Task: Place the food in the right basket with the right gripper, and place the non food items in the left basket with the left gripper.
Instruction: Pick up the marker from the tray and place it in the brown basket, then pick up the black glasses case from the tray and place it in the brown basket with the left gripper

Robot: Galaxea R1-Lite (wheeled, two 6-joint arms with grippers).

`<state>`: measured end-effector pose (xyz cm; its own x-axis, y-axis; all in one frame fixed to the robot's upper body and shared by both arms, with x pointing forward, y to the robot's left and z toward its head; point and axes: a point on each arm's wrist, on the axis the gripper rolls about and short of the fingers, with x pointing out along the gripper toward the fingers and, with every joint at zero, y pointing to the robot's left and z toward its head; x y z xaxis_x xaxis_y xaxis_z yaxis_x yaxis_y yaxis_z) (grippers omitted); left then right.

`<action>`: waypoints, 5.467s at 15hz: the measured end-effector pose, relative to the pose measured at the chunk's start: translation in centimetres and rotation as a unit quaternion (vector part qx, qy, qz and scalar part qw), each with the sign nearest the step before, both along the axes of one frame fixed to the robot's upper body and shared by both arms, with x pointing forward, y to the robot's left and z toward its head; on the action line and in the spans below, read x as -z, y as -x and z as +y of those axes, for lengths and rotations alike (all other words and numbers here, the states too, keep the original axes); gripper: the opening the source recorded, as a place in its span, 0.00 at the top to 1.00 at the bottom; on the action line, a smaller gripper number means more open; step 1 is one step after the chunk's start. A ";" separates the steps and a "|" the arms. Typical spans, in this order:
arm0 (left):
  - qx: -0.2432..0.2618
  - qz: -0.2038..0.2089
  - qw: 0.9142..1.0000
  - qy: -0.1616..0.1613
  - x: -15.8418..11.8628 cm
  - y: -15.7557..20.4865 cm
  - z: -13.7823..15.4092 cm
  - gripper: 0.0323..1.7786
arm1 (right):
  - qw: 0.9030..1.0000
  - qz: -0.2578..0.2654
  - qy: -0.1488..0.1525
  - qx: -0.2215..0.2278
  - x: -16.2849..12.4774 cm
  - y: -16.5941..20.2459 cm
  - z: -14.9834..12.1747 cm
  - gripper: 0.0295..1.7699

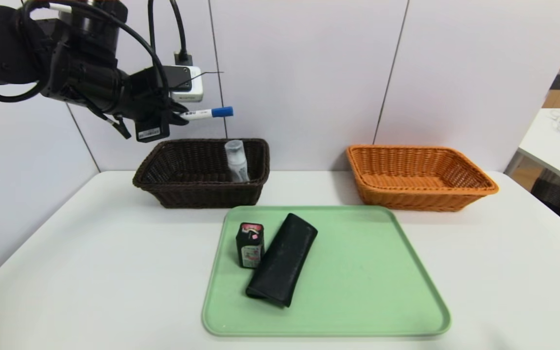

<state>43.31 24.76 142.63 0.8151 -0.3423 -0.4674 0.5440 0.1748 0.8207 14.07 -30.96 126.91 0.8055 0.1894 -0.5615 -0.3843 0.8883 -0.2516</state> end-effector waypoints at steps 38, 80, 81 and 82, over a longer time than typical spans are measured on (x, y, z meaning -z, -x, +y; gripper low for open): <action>-0.071 0.068 0.995 -0.017 11.8 -9.0 1.3 0.51 | 1.000 -0.016 0.013 -0.016 0.3 0.1 -0.1 0.04; -0.259 0.311 0.838 0.366 -0.1 10.0 -11.5 0.05 | 0.999 -0.037 0.026 -0.019 0.6 0.0 -0.1 0.04; -0.260 0.317 0.838 0.360 0.4 9.8 -12.0 0.05 | 0.999 -0.037 0.025 -0.018 0.6 0.0 -0.1 0.04; -0.263 0.322 0.837 0.356 0.9 9.6 -12.5 0.05 | 0.999 -0.037 0.025 -0.018 0.6 0.0 -0.1 0.04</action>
<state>33.71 12.22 141.77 0.5976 -0.3952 -0.6976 0.5281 0.8487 -0.0283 14.08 -31.09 126.30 0.8386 0.1928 -0.5095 -0.3947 0.8596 -0.3244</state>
